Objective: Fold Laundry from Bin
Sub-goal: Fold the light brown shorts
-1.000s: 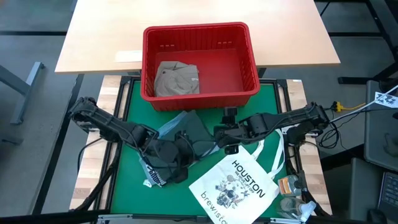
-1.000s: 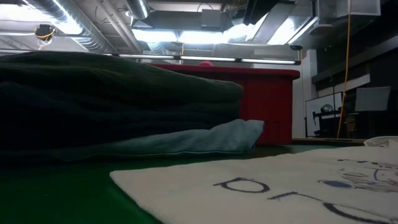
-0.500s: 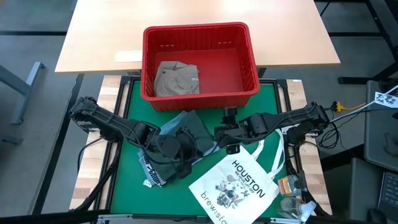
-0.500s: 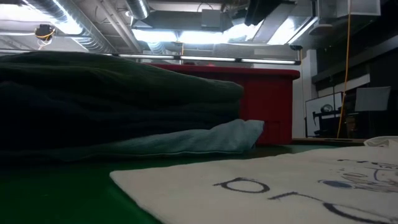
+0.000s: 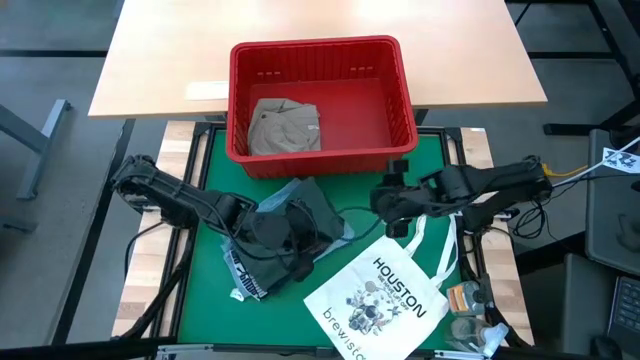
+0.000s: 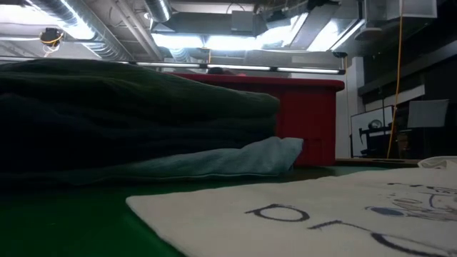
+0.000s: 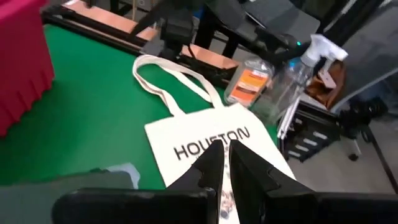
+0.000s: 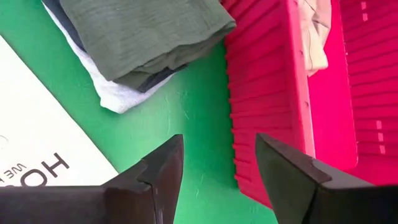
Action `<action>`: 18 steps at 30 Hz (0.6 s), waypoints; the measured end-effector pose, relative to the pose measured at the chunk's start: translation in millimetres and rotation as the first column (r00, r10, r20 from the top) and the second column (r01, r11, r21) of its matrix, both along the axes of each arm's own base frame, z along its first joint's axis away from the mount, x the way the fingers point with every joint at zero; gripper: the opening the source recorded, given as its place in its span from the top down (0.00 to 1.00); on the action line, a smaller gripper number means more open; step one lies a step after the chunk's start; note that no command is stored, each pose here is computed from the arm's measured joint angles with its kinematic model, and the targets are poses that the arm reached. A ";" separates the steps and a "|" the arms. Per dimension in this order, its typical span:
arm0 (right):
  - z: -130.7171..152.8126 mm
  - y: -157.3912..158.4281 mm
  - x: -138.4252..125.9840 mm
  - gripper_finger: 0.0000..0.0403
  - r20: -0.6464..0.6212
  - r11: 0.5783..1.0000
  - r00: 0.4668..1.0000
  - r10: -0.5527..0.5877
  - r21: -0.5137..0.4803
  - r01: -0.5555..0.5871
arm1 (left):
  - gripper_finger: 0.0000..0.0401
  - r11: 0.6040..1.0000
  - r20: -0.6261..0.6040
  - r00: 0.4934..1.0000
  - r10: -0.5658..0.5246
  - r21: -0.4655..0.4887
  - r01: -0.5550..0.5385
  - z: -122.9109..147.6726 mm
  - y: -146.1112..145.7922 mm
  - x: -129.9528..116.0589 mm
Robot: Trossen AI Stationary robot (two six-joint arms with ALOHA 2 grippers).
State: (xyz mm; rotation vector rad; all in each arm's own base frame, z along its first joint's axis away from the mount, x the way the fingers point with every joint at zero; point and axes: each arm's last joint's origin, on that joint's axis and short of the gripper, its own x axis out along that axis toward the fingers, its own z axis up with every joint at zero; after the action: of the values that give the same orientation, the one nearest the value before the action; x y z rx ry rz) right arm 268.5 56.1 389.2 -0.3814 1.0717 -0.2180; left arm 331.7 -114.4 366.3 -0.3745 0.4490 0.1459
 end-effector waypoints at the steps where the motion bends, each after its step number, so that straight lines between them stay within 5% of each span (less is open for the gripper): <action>1: 1.5 -0.8 -2.9 0.50 0.006 1.000 1.000 -0.007 0.005 0.007 | 0.94 1.000 0.000 1.000 0.008 -0.003 -0.008 0.1 4.4 1.5; 18: 9.7 -3.6 -13.9 0.50 0.035 1.000 0.999 -0.016 0.017 0.015 | 0.94 0.998 -0.206 0.977 0.062 0.032 -0.056 -14.3 153.8 9.5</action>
State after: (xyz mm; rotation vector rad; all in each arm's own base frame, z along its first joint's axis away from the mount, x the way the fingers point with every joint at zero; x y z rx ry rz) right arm 254.6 52.5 398.9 -0.3527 1.0411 -0.2283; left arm 341.1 39.4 352.0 -0.3482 0.6413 0.2497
